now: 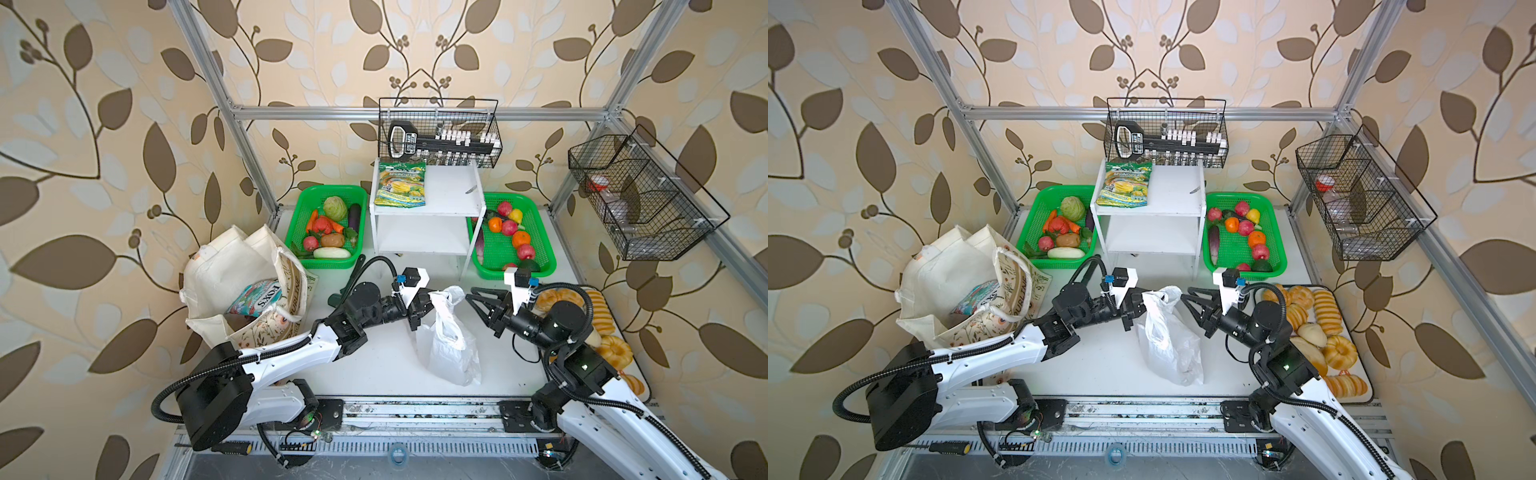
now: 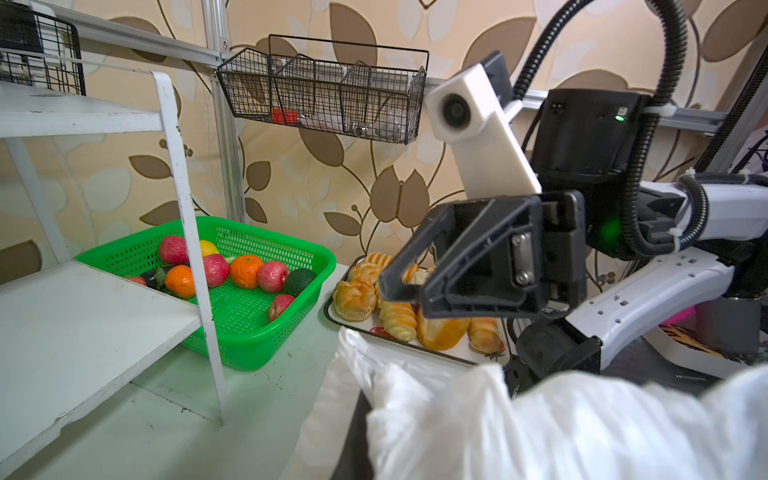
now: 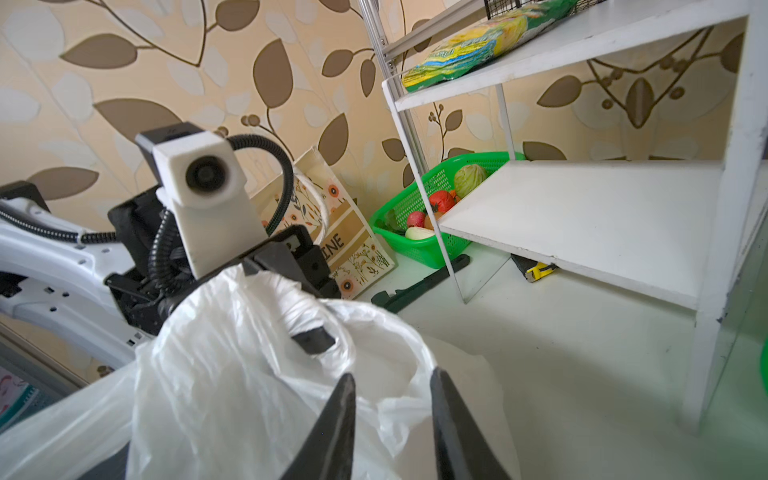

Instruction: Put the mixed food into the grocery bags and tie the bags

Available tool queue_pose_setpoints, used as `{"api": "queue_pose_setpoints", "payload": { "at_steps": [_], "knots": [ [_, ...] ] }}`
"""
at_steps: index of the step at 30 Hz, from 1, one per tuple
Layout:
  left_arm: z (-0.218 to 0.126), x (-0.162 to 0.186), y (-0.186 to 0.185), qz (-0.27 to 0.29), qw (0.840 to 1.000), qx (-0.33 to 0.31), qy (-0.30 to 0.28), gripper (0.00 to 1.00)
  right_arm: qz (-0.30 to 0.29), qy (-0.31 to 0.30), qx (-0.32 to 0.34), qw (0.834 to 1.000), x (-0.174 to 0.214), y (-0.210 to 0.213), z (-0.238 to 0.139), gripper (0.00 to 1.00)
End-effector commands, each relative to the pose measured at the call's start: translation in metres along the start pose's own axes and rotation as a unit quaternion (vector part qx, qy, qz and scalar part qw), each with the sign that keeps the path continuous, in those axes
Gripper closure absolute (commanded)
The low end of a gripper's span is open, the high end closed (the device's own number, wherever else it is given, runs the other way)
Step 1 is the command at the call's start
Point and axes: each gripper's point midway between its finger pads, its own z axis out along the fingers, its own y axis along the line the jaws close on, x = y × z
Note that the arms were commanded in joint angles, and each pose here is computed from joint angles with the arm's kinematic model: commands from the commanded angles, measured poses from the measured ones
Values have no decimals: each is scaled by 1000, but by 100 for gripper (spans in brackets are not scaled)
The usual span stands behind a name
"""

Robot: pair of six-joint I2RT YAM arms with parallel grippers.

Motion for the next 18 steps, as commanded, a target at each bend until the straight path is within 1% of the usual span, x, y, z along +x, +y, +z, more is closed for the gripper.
{"api": "queue_pose_setpoints", "payload": {
  "at_steps": [1, 3, 5, 8, 12, 15, 18],
  "knots": [
    [-1, -25, -7, 25, 999, 17, -39, 100, 62, 27, -98, 993, -11, 31, 6, 66],
    [-2, -25, -7, 24, 999, 16, -38, 100, 72, 46, -130, 988, -9, 40, 11, 63],
    [-2, -27, -8, 23, 999, 17, -41, 100, 81, 60, -149, 984, -7, 46, 14, 63],
    [-2, -28, -10, 22, 999, 22, -41, 100, 96, 73, -132, 984, 0, 37, 21, 63],
    [-3, -30, -11, 21, 999, 25, -42, 100, 104, 84, -129, 983, 7, 32, 26, 63],
    [-2, -31, -12, 17, 999, 27, -42, 100, 103, 93, -144, 980, 11, 37, 27, 63],
    [-1, -31, -12, 14, 999, 29, -42, 100, 97, 100, -160, 977, 14, 44, 28, 59]
  ]
}}
